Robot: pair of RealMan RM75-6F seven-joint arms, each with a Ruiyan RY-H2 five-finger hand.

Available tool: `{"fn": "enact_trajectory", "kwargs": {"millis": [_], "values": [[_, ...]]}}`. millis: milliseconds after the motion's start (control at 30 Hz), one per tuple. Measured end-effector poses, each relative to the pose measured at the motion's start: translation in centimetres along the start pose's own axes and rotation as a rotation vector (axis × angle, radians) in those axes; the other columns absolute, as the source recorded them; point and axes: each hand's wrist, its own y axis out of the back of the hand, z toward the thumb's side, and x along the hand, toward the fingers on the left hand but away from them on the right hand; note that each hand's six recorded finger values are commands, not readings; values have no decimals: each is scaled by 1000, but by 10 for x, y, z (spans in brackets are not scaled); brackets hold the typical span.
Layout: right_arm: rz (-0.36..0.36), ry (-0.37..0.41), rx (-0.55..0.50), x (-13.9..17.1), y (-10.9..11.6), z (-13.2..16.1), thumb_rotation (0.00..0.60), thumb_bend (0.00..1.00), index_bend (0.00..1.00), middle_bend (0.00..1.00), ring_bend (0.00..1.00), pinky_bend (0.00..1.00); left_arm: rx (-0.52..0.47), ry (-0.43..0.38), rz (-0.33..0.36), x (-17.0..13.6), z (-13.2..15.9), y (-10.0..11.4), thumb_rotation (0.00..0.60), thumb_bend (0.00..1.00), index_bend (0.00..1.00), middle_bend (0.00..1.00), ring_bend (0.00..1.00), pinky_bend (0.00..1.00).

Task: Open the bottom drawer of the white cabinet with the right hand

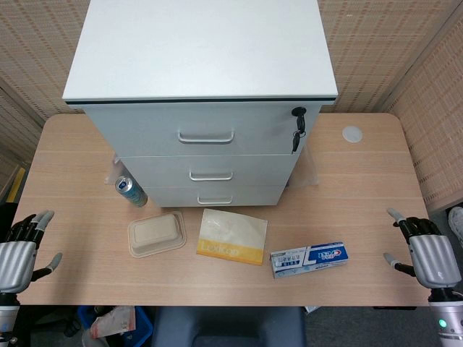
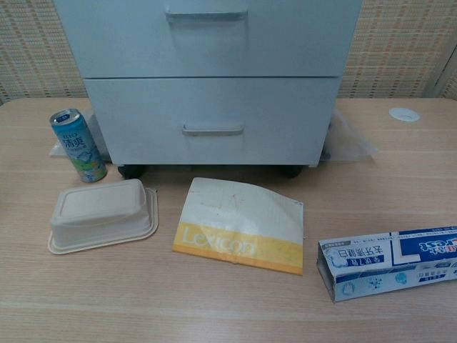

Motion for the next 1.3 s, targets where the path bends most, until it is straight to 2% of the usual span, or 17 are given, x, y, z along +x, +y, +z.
{"fn": "enact_trajectory", "kwargs": {"millis": [400, 633, 800, 933, 1300], "values": [[-5, 32, 9, 0, 3, 7, 600, 138, 146, 375, 266, 236, 0, -2, 9, -1, 1, 2, 600, 256, 79, 129, 111, 155], [-8, 87, 28, -5, 6, 21, 600, 138, 146, 429, 358, 287, 2, -16, 13, 2, 4, 4, 600, 256, 80, 129, 111, 155], [-6, 163, 54, -12, 9, 42, 600, 138, 146, 529, 505, 438, 5, -26, 16, 3, 7, 5, 600, 256, 81, 129, 111, 155], [19, 240, 72, -21, 7, 64, 600, 149, 147, 607, 605, 605, 7, -37, 17, 4, 9, 6, 600, 257, 81, 129, 111, 155], [131, 412, 122, -47, -6, 124, 600, 200, 146, 767, 771, 767, 14, -49, 19, 4, 14, 8, 600, 256, 81, 129, 112, 155]]}}
